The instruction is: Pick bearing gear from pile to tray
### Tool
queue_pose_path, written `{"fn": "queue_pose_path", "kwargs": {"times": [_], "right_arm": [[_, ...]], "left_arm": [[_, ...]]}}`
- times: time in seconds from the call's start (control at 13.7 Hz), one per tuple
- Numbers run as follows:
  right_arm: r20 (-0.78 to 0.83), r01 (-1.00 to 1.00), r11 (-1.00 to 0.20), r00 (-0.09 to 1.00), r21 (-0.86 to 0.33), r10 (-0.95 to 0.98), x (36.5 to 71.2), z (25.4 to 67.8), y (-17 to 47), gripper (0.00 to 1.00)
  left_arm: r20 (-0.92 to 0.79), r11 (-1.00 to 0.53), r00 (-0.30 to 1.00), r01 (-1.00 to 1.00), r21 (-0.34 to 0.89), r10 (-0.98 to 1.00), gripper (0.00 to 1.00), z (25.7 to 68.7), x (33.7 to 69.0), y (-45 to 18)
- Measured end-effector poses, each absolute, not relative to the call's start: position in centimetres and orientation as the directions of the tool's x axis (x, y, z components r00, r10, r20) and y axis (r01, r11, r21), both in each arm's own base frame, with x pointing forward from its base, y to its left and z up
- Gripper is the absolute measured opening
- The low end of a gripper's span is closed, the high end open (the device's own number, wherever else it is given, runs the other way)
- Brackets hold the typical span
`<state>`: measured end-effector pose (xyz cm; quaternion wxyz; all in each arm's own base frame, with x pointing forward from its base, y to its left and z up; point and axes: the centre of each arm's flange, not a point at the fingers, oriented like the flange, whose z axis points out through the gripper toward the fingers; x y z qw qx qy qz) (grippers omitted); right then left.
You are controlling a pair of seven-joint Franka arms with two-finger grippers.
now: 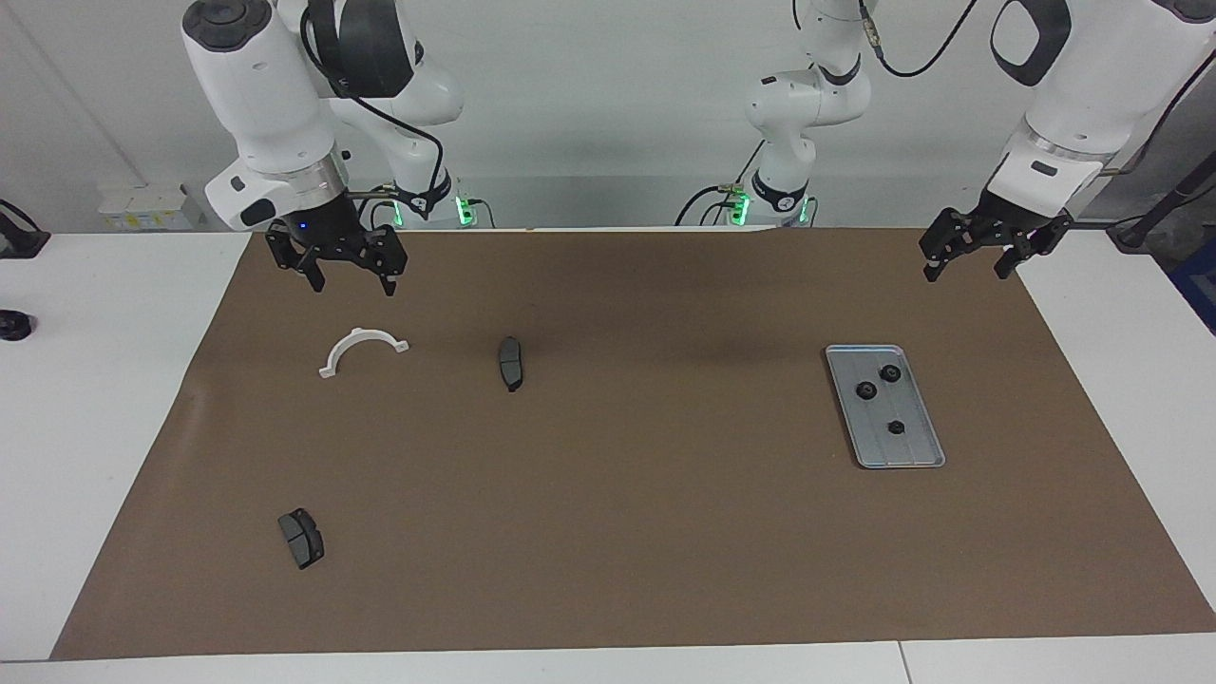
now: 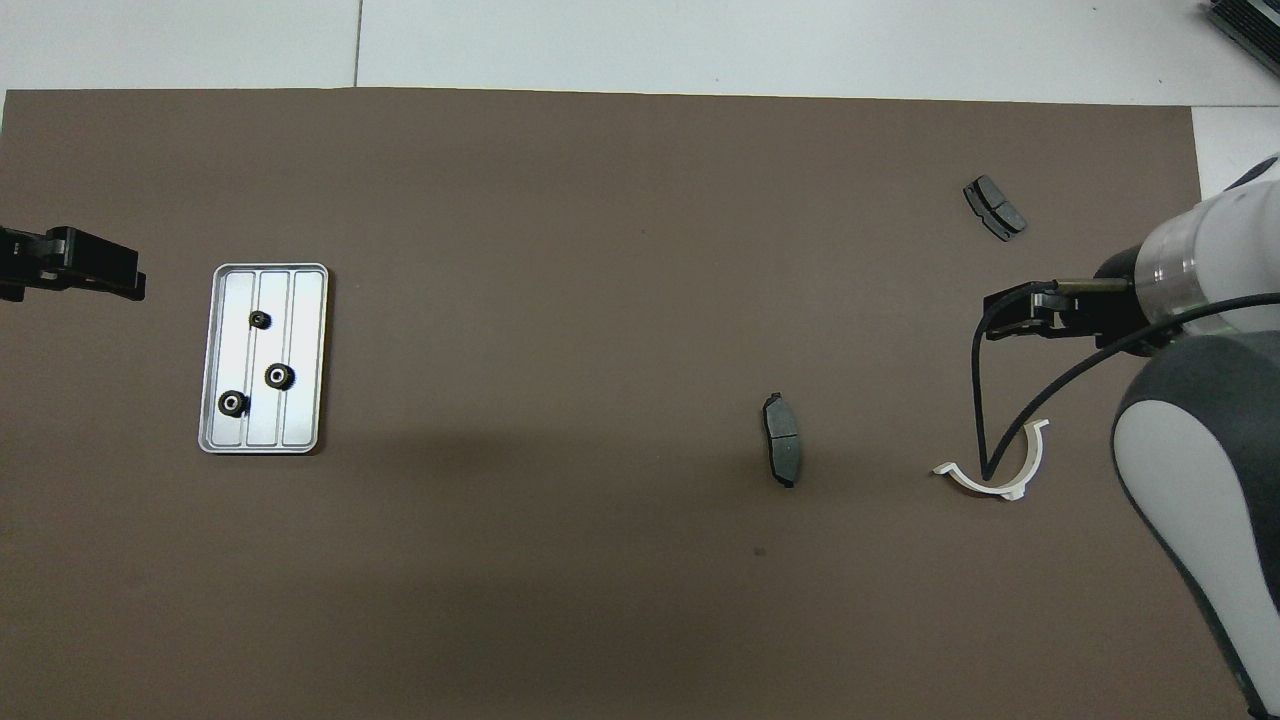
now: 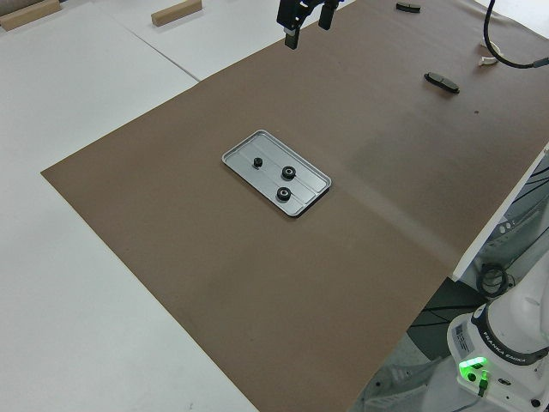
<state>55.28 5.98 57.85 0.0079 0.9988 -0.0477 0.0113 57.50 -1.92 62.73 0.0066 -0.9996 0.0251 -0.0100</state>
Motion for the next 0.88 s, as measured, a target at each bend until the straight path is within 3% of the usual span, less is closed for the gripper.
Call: {"fn": "queue_pose_path", "kwargs": {"times": [0.59,0.88], "right_arm": [[0.023,-0.096,-0.995,0.995,0.015,-0.096,55.3,57.8,6.0,1.00],[0.023,-0.096,-0.995,0.995,0.015,-0.096,55.3,57.8,6.0,1.00]], "left_arm": [[0.017,-0.999,0.999,-0.050,-0.014,-0.050,1.00,62.4,57.5,-1.9],[-0.001,-0.999,0.999,-0.042,-0.014,-0.042,1.00,57.3,58.2,-1.4]]}}
